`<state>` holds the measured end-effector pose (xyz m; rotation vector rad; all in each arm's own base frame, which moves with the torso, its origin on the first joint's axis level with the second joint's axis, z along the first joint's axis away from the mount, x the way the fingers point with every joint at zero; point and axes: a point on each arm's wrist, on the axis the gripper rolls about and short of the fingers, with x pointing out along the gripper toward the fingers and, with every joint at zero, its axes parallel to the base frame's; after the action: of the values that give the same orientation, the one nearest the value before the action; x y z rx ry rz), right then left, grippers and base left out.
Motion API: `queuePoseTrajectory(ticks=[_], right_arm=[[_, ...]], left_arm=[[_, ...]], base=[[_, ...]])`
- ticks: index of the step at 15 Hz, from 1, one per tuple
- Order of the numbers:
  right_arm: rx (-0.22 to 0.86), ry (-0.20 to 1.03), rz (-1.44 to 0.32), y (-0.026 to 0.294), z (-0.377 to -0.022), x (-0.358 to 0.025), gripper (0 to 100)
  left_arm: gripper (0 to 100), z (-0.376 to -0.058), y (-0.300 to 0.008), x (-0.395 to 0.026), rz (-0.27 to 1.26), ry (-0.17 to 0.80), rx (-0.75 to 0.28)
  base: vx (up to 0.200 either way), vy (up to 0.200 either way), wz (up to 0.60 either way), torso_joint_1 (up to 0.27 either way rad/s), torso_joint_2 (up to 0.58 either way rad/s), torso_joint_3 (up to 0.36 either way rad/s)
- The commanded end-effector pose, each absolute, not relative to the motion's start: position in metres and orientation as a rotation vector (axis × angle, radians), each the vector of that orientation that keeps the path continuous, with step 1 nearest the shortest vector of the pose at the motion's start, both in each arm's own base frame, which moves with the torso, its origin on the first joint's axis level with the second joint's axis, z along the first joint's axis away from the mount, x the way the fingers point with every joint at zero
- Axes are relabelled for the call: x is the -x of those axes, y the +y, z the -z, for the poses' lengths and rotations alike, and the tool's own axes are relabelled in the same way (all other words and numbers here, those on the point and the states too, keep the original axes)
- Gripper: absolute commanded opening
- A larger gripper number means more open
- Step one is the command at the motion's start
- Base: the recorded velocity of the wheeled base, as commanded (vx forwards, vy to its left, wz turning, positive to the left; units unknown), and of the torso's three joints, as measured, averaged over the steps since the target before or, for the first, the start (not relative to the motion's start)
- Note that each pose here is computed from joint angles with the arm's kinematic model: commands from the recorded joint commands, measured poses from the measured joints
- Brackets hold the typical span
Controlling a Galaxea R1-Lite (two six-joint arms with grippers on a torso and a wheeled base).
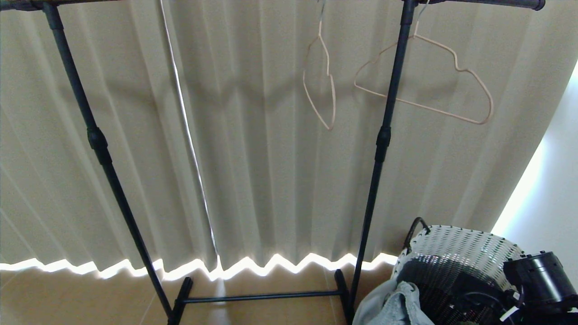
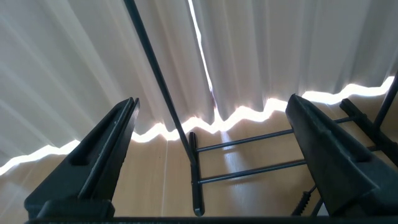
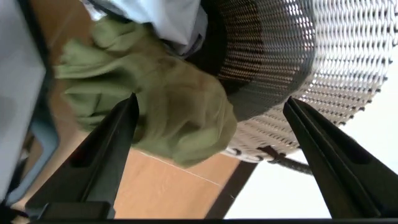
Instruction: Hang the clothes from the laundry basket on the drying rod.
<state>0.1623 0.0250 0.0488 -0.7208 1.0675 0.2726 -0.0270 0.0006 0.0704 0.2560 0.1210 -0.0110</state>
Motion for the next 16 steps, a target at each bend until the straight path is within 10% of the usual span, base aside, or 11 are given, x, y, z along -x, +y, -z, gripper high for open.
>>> queuePoseTrajectory(ticks=[1,7,8,16], right_arm=[[0.741,1.119,-0.258,0.025,-0.04,-0.17,100],[0.737,1.112,-0.217,0.023,-0.038,-0.183,100],[0.737,1.106,-0.215,0.023,-0.037,-0.183,0],[0.663,0.691,-0.033,0.009,-0.113,-0.143,0]], left_arm=[[100,-0.071,0.001,0.027,0.011,0.121,-0.256],[100,-0.071,0.001,0.027,0.011,0.121,-0.256],[100,-0.071,0.001,0.027,0.011,0.121,-0.256],[100,-0.071,0.001,0.027,0.011,0.121,-0.256]], base=[[0.0,0.0,0.0,0.0,0.0,0.0],[0.0,0.0,0.0,0.0,0.0,0.0],[0.0,0.0,0.0,0.0,0.0,0.0],[0.0,0.0,0.0,0.0,0.0,0.0]])
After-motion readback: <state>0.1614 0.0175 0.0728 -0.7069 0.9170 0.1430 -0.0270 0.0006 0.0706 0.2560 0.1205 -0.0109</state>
